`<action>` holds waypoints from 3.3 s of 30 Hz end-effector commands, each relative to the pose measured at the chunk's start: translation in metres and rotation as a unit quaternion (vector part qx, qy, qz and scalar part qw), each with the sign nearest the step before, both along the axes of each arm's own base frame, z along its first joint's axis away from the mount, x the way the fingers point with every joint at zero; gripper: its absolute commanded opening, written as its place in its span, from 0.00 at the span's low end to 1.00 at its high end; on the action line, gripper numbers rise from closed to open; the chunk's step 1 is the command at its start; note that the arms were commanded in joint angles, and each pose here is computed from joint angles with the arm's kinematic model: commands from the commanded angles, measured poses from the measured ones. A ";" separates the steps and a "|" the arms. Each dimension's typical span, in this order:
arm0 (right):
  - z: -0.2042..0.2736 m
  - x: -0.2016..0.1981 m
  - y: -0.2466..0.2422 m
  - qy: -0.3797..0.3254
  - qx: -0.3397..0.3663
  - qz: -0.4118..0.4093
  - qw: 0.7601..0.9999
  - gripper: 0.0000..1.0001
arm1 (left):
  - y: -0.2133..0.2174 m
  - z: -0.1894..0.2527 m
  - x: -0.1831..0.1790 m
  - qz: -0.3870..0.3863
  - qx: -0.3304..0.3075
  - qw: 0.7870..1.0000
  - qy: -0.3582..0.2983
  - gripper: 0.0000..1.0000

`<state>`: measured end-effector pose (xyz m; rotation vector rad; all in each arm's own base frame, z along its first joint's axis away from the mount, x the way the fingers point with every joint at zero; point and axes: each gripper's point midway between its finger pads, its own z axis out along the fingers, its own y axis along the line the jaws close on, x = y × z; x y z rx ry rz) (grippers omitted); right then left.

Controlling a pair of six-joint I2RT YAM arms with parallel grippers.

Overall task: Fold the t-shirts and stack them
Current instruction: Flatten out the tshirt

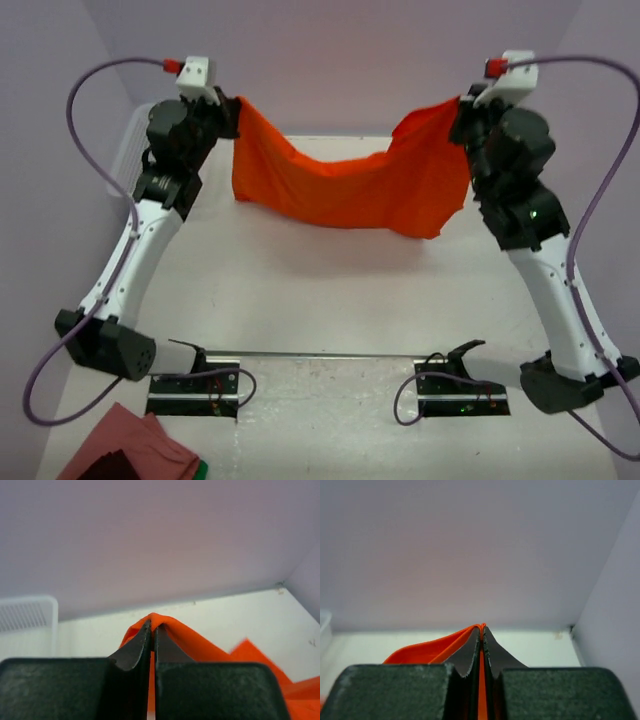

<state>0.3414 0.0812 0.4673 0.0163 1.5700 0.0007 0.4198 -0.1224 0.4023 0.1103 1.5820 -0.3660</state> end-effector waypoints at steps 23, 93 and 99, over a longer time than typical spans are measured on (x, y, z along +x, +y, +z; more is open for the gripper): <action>0.207 -0.032 -0.054 -0.203 -0.097 -0.050 0.973 0.00 | 0.028 0.174 0.020 -0.050 0.059 0.975 -0.206 0.00; -0.259 -0.054 0.022 0.315 0.132 -0.062 0.938 0.00 | 0.046 -0.289 -0.058 0.065 -0.057 0.916 0.392 0.00; -0.305 -0.107 0.020 0.403 0.118 -0.078 0.904 0.00 | 0.038 -0.299 -0.105 0.058 -0.106 0.903 0.411 0.00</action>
